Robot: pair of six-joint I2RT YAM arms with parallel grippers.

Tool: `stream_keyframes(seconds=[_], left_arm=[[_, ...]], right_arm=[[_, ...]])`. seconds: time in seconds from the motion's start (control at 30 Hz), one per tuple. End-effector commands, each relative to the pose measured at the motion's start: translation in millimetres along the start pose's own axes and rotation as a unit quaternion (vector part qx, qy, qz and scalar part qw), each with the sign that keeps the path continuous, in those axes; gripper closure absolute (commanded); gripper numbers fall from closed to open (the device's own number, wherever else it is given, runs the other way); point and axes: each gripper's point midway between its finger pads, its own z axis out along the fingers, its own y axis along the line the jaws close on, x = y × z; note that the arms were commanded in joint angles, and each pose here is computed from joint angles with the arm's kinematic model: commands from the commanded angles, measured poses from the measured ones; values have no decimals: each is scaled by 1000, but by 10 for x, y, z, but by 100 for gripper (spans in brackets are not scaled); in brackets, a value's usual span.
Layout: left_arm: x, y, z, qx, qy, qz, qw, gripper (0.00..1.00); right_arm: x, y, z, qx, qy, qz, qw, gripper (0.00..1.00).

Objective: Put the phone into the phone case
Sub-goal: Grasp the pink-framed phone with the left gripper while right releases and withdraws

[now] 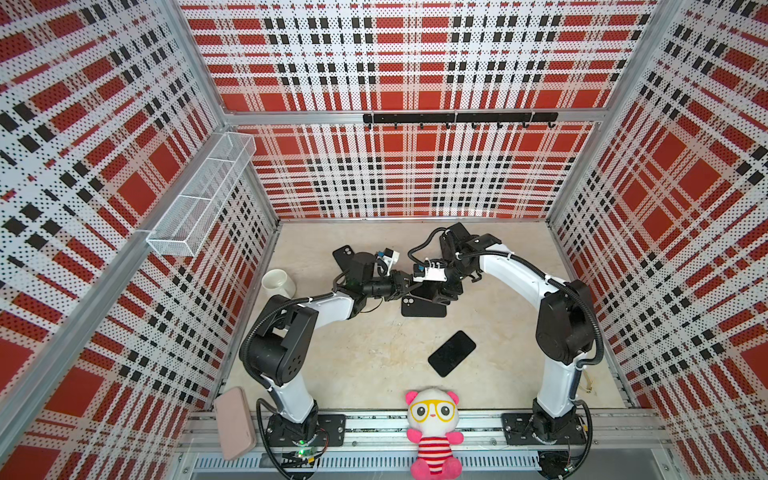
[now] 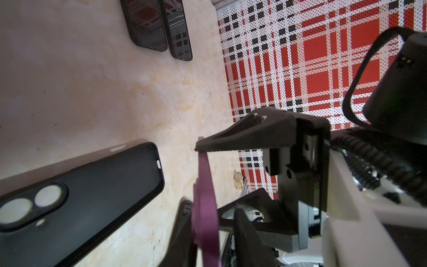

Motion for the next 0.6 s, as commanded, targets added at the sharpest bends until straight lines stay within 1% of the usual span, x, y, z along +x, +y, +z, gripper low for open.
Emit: stream_keyframes(seconds=[0.0,0.1,0.17,0.2,0.23,0.27,0.3,0.33,0.4,0.43,0.47,0.5,0.57], left_arm=[[18,-10,29,6,0,10,1000,82],[7,-12,27,6,-2,11,1000,87],[0,-15,26,5,-4,12,1000,89],[1,-16,22,4,-5,12,1000,89],[-13,-18,18,2,-9,14,1000,89],[-24,-20,11,1,-13,16,1000,90],[-32,-20,5,-1,-16,18,1000,90],[-43,-9,-4,-5,-22,20,1000,90],[-78,0,-29,-10,-36,25,999,93],[-93,-5,-38,-12,-43,28,999,95],[-115,-4,-55,-14,-52,32,998,98],[-139,-8,-71,-15,-60,35,997,100],[-203,-24,-104,-18,-83,43,995,100]], right_arm=[[-126,30,-38,-7,-20,-29,999,71],[-128,19,-61,-2,-19,-29,999,67],[-119,27,-75,0,-17,-30,999,57],[-126,23,-94,3,-18,-29,999,56],[-128,29,-118,6,-17,-29,999,48],[-114,22,-143,13,-13,-26,999,46],[-93,8,-162,20,-8,-22,1000,33],[-78,-6,-215,32,-6,-15,999,30],[-78,-32,-322,52,-15,-1,999,28],[-85,-45,-390,64,-23,10,998,25],[-89,-59,-451,77,-31,23,996,6],[-101,-80,-513,92,-42,42,994,0],[-140,-116,-667,120,-72,98,985,0]])
